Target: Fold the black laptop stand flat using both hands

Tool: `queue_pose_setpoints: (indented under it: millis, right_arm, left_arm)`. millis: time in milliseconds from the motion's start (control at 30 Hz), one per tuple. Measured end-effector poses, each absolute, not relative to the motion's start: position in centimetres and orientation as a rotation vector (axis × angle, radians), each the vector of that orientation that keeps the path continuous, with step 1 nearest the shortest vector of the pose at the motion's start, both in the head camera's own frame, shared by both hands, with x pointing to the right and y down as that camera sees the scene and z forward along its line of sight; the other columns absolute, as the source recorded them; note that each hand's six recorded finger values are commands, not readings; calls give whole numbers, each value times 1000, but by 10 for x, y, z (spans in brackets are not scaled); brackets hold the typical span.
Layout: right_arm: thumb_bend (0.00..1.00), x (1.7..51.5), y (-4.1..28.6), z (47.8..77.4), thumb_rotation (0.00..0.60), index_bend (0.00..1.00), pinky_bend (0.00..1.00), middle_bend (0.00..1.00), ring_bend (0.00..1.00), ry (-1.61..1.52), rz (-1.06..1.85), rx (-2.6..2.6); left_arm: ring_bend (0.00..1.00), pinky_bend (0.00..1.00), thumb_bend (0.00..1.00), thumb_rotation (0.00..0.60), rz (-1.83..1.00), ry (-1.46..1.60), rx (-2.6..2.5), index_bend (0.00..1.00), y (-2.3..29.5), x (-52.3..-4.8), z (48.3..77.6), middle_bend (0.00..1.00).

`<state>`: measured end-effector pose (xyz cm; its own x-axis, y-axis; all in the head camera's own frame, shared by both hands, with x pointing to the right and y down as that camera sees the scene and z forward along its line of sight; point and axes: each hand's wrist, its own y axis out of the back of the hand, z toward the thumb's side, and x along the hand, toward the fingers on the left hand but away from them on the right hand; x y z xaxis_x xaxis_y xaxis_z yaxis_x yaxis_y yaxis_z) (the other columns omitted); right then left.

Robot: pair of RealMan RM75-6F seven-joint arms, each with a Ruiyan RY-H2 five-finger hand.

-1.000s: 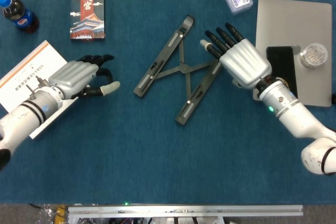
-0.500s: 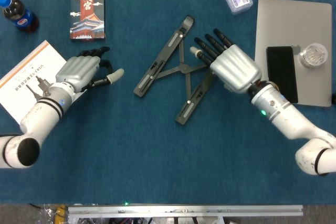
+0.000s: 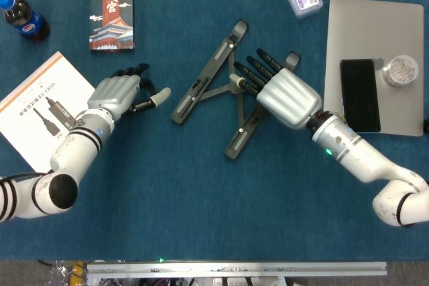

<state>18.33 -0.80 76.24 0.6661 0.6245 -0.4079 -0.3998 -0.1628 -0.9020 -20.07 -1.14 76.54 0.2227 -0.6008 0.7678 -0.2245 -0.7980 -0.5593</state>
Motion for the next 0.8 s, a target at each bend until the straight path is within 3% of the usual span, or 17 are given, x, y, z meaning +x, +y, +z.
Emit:
queue_pose_setpoints:
  millis: [800]
  right_arm:
    - [0, 161, -10, 779, 600, 0, 0, 0, 0, -180, 860, -1452]
  left_arm:
    - [0, 0, 202, 0, -1598, 731, -2233, 359, 3, -178, 774, 0]
